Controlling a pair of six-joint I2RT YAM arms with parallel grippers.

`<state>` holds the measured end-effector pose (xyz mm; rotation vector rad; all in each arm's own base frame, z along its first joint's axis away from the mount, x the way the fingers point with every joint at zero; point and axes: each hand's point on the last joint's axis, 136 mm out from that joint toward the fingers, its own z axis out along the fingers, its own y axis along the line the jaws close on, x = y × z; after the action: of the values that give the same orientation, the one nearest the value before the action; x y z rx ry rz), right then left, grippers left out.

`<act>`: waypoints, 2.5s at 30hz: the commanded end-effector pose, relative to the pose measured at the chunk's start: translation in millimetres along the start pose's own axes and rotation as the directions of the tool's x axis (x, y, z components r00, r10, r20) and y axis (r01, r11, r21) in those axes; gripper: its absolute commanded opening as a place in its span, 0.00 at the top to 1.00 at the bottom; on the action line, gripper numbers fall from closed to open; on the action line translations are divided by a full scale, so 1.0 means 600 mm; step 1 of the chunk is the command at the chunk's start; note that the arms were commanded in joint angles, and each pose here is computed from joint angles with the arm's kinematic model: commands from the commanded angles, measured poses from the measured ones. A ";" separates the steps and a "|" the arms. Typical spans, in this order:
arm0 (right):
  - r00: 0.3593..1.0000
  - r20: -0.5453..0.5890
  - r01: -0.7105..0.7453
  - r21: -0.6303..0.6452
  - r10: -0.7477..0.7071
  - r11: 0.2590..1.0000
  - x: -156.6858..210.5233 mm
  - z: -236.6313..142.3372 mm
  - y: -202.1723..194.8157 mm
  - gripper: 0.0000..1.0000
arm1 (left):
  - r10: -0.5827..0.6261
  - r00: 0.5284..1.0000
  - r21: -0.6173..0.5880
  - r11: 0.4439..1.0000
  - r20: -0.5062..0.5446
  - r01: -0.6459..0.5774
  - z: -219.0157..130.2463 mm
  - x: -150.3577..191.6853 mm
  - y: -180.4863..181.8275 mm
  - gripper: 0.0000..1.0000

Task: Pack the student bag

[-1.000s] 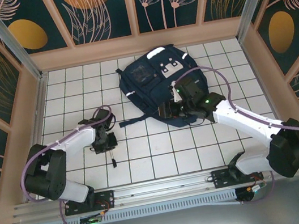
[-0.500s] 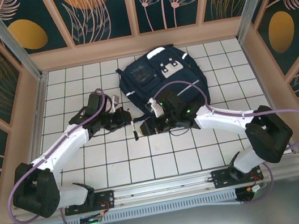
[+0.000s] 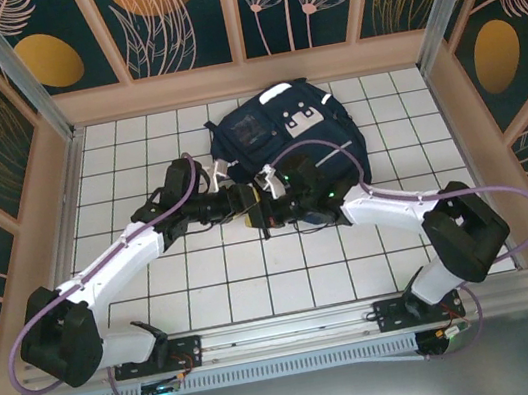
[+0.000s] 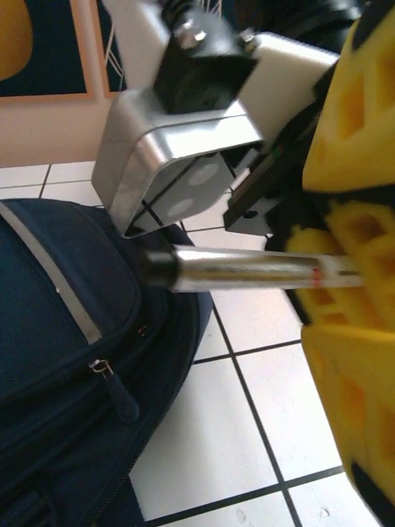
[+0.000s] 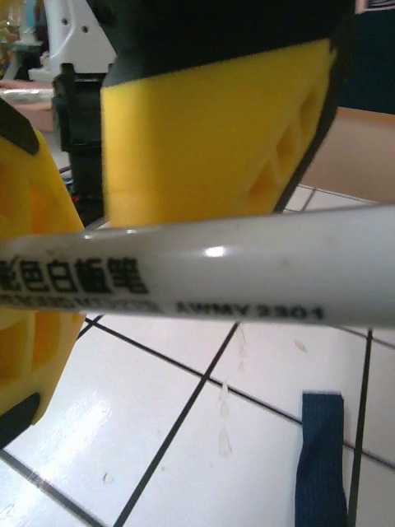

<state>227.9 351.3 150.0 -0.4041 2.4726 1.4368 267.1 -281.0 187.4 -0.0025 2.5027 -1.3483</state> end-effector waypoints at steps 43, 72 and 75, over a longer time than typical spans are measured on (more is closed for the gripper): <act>0.713 0.665 -0.495 0.251 0.224 0.832 -0.083 -0.466 -0.288 1.00 | 0.819 0.422 -0.405 0.260 -0.388 -0.876 0.393 -0.118 0.011 0.37; 0.590 0.596 -0.588 -0.146 0.545 0.796 -0.164 -0.343 -0.258 0.96 | 0.771 0.635 -0.267 0.621 0.041 -0.737 0.262 -0.179 -0.280 1.00; 0.525 0.645 -0.613 -0.166 0.555 0.773 -0.192 -0.327 -0.269 0.94 | 0.749 0.657 -0.229 0.656 0.083 -0.719 0.253 -0.181 -0.306 1.00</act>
<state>349.5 116.4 140.1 0.8333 2.2221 1.3341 396.9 -479.7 190.7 0.8524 2.2332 -0.5105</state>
